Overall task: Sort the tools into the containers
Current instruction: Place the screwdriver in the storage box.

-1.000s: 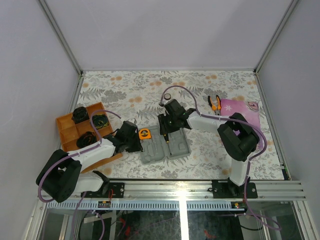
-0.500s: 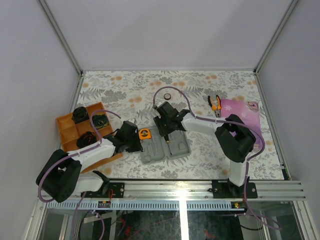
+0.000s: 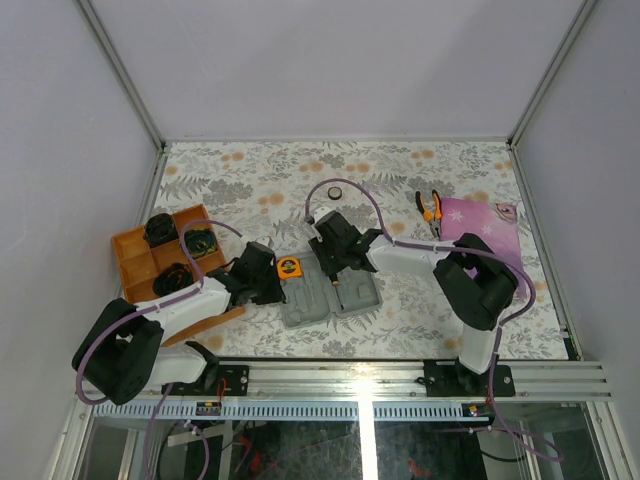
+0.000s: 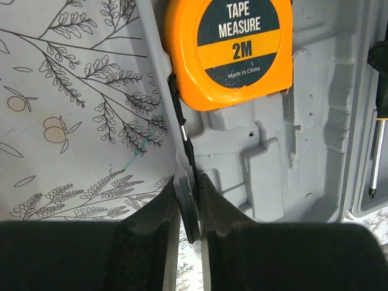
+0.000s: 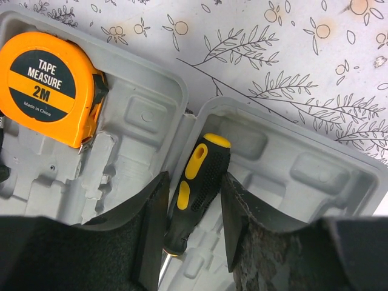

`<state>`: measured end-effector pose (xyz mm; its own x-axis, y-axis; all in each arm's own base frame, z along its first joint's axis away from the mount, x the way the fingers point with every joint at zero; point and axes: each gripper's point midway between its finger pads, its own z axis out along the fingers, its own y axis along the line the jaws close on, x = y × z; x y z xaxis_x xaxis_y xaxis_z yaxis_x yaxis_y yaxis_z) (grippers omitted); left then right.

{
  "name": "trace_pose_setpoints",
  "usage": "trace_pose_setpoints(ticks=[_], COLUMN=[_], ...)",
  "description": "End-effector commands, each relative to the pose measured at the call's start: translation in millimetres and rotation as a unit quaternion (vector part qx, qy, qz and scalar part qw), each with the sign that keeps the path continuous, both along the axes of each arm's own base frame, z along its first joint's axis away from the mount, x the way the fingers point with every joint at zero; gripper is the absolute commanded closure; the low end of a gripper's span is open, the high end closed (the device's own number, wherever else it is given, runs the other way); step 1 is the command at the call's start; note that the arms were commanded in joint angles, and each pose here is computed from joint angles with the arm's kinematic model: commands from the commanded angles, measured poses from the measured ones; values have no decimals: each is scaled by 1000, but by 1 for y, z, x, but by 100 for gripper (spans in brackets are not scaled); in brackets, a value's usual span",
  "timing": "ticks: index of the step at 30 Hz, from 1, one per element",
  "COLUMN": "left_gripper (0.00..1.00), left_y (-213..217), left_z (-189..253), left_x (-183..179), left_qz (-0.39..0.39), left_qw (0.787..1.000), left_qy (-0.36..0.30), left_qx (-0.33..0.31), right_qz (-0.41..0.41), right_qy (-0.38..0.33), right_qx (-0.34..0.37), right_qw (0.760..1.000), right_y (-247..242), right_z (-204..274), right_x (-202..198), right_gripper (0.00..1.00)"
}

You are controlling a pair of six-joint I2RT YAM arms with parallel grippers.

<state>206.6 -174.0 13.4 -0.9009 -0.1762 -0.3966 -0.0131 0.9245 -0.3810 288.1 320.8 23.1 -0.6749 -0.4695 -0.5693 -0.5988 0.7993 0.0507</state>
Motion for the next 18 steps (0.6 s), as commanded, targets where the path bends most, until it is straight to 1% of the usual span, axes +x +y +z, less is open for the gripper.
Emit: trace_pose_setpoints(ticks=[1,5,11,14,15,18], left_gripper=[89,89,88,88,88,88], left_y=[-6,-5,-4,-3,-3,-3], left_z=[-5,-5,-4,-4,-4,-4], left_x=[-7,-7,-8,-8,-8,-9], left_qz=[-22,-21,-18,-18,-17,-17], left_qw=[1000,1000,1000,1000,1000,1000], left_qy=[11,11,11,10,10,11], left_qx=[-6,-6,-4,-4,-3,-3], right_qz=[5,-14,-41,-57,-61,-69], right_qy=[42,4,-40,-53,-64,-78], right_qx=[-94,-48,6,13,23,33], right_qw=[995,999,998,997,996,994], right_y=[-43,-37,-35,-39,-39,-41], right_z=[-44,-22,3,6,15,21], right_x=[-38,-31,-24,-22,-20,-18], right_gripper=[83,89,95,98,99,100])
